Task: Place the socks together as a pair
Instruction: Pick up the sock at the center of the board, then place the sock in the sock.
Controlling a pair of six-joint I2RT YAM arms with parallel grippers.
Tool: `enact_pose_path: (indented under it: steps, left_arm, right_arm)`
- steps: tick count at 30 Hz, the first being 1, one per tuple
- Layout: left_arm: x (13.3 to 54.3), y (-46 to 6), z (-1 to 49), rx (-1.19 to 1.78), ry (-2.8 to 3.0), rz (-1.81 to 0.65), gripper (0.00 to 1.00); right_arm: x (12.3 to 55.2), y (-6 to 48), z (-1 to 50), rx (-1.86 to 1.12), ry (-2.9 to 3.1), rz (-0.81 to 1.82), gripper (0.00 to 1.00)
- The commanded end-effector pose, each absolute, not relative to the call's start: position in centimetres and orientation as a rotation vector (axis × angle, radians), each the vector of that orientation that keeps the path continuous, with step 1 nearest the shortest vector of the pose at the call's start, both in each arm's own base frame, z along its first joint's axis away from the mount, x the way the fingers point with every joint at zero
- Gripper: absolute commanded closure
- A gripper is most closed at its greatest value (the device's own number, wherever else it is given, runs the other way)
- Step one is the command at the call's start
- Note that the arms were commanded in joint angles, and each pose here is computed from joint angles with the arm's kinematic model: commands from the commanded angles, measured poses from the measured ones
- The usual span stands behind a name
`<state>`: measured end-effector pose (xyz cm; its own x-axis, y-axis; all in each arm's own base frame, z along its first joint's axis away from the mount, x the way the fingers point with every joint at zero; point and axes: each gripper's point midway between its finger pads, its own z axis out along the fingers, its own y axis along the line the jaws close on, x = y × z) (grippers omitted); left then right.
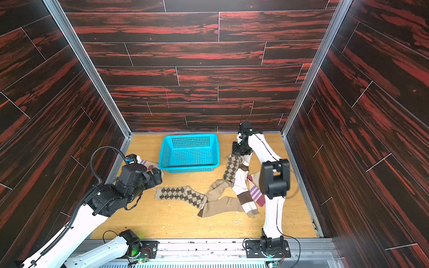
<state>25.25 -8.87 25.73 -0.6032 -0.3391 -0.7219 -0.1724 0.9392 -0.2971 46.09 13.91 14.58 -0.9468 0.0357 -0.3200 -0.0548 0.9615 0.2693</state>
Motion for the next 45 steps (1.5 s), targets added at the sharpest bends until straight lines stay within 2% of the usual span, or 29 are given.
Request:
enact_pose_path:
  steps: [1,11,14,19,21,24,30,33,41,45]
  left_arm:
    - [25.7,-9.9,26.0,-0.334,2.219,-0.304,0.04]
    - [27.6,-13.5,27.9,-0.306,2.164,-0.513,0.03]
    - [27.7,-13.4,28.9,-0.322,2.136,-0.525,0.03]
    - [26.8,-11.0,30.8,-0.368,2.08,-0.445,0.04]
    - [26.5,-10.0,31.4,-0.381,2.052,-0.415,0.03]
    - [26.2,-9.9,30.3,-0.35,2.107,-0.37,0.04]
    - [25.7,-13.6,23.7,-0.323,2.319,-0.506,0.07]
    - [24.9,-15.2,19.6,-0.334,2.416,-0.562,0.09]
    - [21.6,-20.7,14.5,-0.11,2.621,-0.607,0.1]
    - [19.2,-24.9,13.8,0.02,2.708,-0.764,0.1]
  right_arm:
    - [43.5,14.8,20.4,-0.022,2.697,0.537,1.0]
    - [34.4,20.6,34.2,-0.012,2.493,1.14,1.0]
    - [31.2,23.5,36.8,-0.042,2.488,1.286,1.0]
    - [27.3,27.8,38.3,-0.061,2.504,1.483,1.0]
    - [27.0,28.4,37.0,-0.025,2.529,1.526,1.0]
    - [27.4,27.6,31.3,0.078,2.647,1.411,1.0]
    - [28.0,24.7,15.8,0.264,2.918,1.015,1.0]
    - [28.9,22.4,10.3,0.331,2.984,0.758,1.0]
    - [29.9,19.6,6.5,0.321,2.993,0.485,1.0]
    - [30.1,19.3,6.4,0.243,2.996,0.459,0.74]
